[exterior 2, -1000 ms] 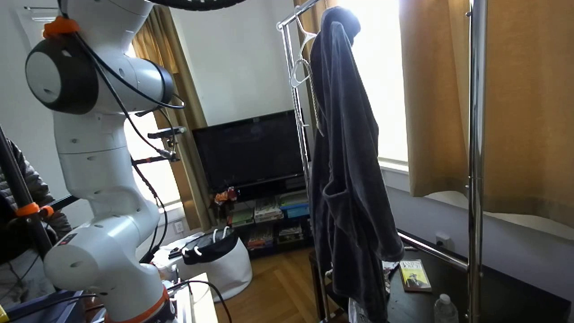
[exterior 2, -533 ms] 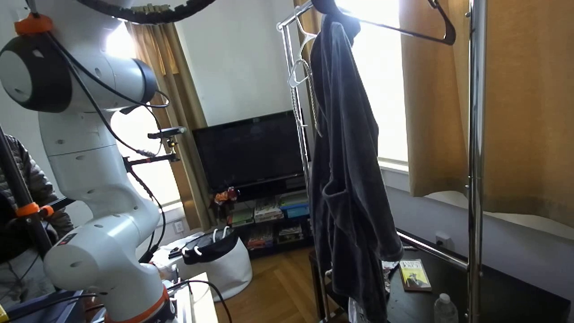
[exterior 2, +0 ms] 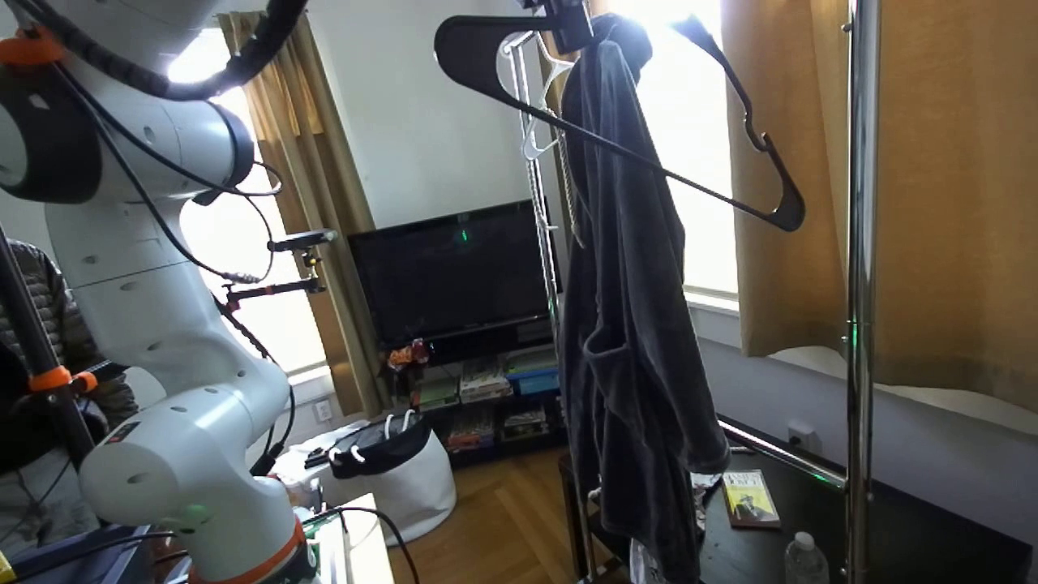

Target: Move the black hanger to the bottom rail

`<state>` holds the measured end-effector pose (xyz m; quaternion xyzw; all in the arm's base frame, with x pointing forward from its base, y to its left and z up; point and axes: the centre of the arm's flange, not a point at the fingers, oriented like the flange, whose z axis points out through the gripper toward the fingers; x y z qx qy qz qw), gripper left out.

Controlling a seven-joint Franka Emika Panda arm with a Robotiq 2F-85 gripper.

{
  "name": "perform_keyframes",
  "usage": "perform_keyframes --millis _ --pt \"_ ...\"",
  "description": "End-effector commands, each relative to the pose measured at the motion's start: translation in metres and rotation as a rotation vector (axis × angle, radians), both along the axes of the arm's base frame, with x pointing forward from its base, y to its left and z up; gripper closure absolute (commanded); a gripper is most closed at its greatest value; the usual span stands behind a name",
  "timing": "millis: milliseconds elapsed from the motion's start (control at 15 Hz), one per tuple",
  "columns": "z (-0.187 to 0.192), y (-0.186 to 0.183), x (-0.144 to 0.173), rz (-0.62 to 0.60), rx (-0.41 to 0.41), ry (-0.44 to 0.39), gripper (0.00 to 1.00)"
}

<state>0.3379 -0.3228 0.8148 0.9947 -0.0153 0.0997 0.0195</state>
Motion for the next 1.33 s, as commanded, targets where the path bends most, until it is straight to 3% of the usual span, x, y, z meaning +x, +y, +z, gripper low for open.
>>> perform_keyframes --millis 0,67,200,533,733,867,933,1000,1133,1267 --pt "0.001 0.0 -0.005 -0.018 0.01 0.001 0.92" --pt "0.003 0.0 -0.009 -0.027 0.013 -0.001 0.92" --pt "-0.03 0.006 -0.013 -0.003 0.042 0.116 0.98" --pt "-0.124 0.037 -0.019 0.07 0.219 0.352 0.98" --pt "-0.184 0.041 -0.018 -0.03 0.228 0.48 0.98" --pt "-0.207 0.041 -0.014 -0.122 0.256 0.49 0.98" --pt "-0.176 0.024 0.005 -0.049 0.255 0.485 0.98" --pt "-0.187 0.024 0.007 -0.056 0.264 0.499 0.92" --pt "-0.186 0.023 0.01 -0.053 0.261 0.497 0.92" --pt "-0.177 0.015 0.025 -0.081 0.173 0.491 0.98"
